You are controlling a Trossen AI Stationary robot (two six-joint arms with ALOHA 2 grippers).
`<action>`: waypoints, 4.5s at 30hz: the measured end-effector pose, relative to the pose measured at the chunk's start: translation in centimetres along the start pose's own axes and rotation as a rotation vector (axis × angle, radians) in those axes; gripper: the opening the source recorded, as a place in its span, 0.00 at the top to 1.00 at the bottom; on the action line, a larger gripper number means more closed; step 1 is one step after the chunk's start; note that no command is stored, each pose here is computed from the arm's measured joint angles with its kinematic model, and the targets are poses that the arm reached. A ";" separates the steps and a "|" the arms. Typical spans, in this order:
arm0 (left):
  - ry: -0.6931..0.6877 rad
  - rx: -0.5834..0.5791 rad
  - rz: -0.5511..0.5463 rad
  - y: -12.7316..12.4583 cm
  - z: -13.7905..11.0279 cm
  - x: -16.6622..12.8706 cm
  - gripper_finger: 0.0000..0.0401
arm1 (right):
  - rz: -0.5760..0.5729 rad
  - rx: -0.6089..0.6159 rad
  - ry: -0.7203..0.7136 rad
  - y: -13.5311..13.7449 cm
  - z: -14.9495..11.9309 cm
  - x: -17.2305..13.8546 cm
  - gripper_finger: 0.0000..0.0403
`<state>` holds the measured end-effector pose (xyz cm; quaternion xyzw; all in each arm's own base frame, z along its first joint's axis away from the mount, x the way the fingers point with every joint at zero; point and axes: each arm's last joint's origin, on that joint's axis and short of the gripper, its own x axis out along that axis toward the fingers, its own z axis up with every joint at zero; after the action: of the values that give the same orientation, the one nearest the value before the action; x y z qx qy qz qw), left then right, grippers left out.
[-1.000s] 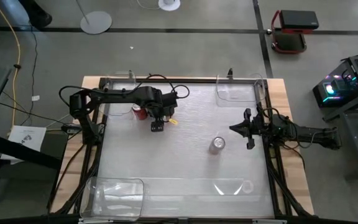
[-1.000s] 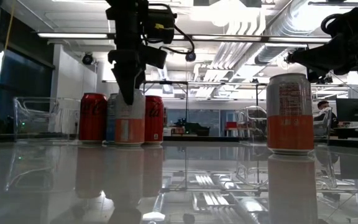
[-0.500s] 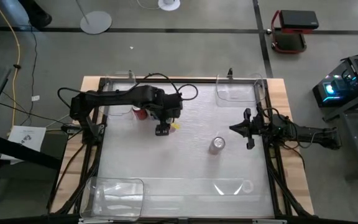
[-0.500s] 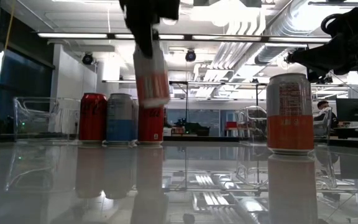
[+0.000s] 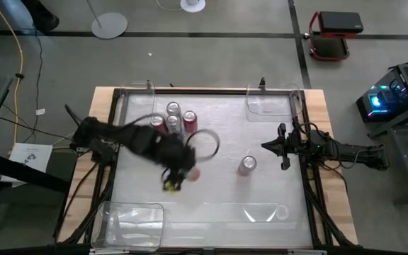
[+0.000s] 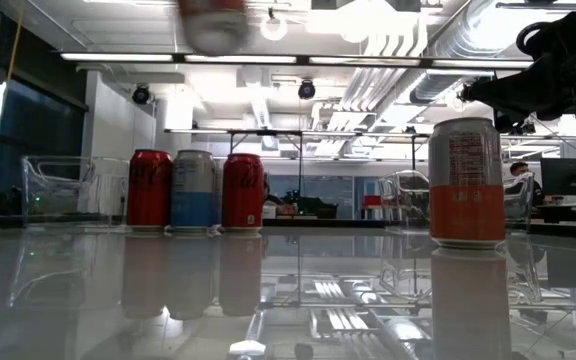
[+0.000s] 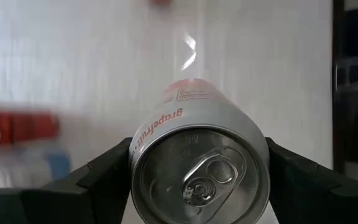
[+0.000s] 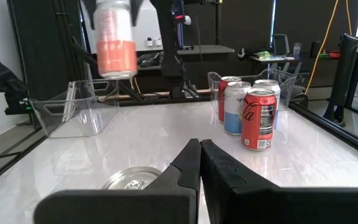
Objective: Sort soda cans
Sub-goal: Put the left orange and white soda can into the bottom transparent bin, then put the right orange and white soda can into the bottom transparent bin
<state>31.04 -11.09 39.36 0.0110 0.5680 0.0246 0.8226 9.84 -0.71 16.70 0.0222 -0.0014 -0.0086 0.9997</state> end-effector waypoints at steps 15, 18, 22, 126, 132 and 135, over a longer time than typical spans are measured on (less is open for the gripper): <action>0.099 -0.401 -0.099 -13.0 -9.4 -3.1 0.28 | 0.000 0.000 0.000 0.0 0.0 0.0 0.99; 0.174 -0.437 -0.069 -13.9 -10.6 -1.6 0.28 | 0.000 0.000 0.000 0.0 0.0 0.0 0.99; 0.203 -0.414 -0.039 -14.8 -11.6 0.8 0.28 | 0.000 0.000 0.000 0.0 0.0 0.0 0.99; -1.047 -0.258 0.171 4.8 -11.3 8.5 0.14 | 0.013 0.216 -0.082 0.0 0.8 0.0 0.99; -1.086 -0.301 0.144 4.9 -11.1 8.2 0.14 | 0.076 0.338 -0.245 0.2 2.4 -0.3 0.99; -1.098 -0.290 0.145 4.9 -11.1 8.1 0.14 | 0.089 0.253 -0.330 0.3 3.2 -0.5 0.98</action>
<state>23.41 -5.87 28.13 -0.0520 0.0462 0.1495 0.9863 9.33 -0.59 19.94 0.1460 -0.1671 0.0325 0.9745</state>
